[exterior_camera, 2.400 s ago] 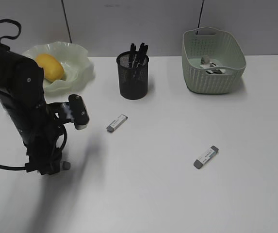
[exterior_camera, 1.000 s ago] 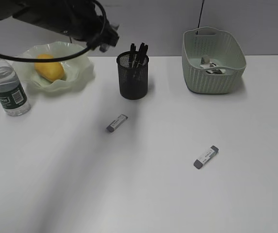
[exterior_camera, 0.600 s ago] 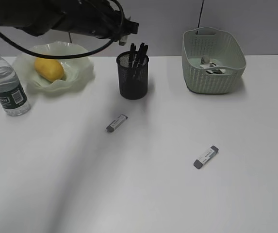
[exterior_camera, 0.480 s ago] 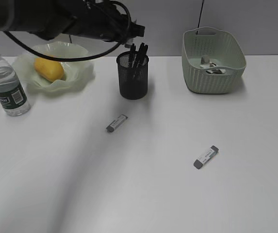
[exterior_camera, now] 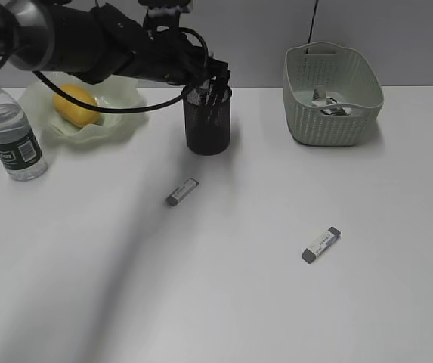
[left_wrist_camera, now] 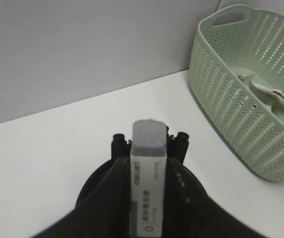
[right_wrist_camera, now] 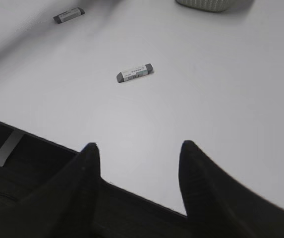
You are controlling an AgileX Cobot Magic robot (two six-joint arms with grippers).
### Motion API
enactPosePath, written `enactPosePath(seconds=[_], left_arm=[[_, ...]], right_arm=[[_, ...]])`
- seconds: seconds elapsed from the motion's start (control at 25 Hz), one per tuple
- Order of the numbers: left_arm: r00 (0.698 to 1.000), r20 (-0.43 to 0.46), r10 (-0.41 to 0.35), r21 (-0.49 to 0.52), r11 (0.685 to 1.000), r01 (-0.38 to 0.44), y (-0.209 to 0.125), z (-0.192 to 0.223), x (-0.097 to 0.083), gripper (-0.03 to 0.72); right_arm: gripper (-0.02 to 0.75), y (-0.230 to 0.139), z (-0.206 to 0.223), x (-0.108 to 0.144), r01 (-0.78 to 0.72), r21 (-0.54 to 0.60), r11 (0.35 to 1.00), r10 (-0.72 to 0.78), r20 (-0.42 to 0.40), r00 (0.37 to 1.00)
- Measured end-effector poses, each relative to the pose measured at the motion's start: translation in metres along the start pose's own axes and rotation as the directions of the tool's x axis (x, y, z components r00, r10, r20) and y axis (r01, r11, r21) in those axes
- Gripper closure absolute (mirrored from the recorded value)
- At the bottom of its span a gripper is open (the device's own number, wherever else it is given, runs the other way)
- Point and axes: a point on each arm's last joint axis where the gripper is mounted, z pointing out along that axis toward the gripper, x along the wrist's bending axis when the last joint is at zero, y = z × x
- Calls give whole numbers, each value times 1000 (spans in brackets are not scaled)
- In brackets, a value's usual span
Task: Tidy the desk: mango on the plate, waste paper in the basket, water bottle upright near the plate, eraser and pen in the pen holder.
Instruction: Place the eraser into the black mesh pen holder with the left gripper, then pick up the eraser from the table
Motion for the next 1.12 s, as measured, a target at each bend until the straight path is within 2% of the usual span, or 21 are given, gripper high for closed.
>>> enactPosePath(seconds=[0.08, 0.36, 0.56, 0.72, 0.88, 1.0, 1.12], left_arm=[[1000, -1, -1, 3, 1000, 1, -2, 1, 0, 476], [1000, 11, -2, 15, 1000, 2, -2, 1, -1, 265], [996, 88, 25, 46, 998, -30, 14, -20, -11, 235], [976, 184, 112, 97, 987, -131, 33, -52, -24, 232], [955, 241, 175, 219, 948, -229, 41, -86, -29, 232], [956, 215, 201, 366, 891, -269, 39, -108, -25, 232], [965, 149, 216, 527, 808, -263, 34, -129, -17, 234]], right_arm=[[323, 0, 0, 0, 0, -1, 1000, 0, 0, 1000], [323, 0, 0, 0, 0, -1, 1000, 0, 0, 1000], [323, 0, 0, 0, 0, -1, 1000, 0, 1, 1000], [323, 0, 0, 0, 0, -1, 1000, 0, 1, 1000], [323, 0, 0, 0, 0, -1, 1000, 0, 1, 1000], [323, 0, 0, 0, 1, -2, 1000, -1, 3, 1000], [323, 0, 0, 0, 1, -2, 1000, -1, 3, 1000]])
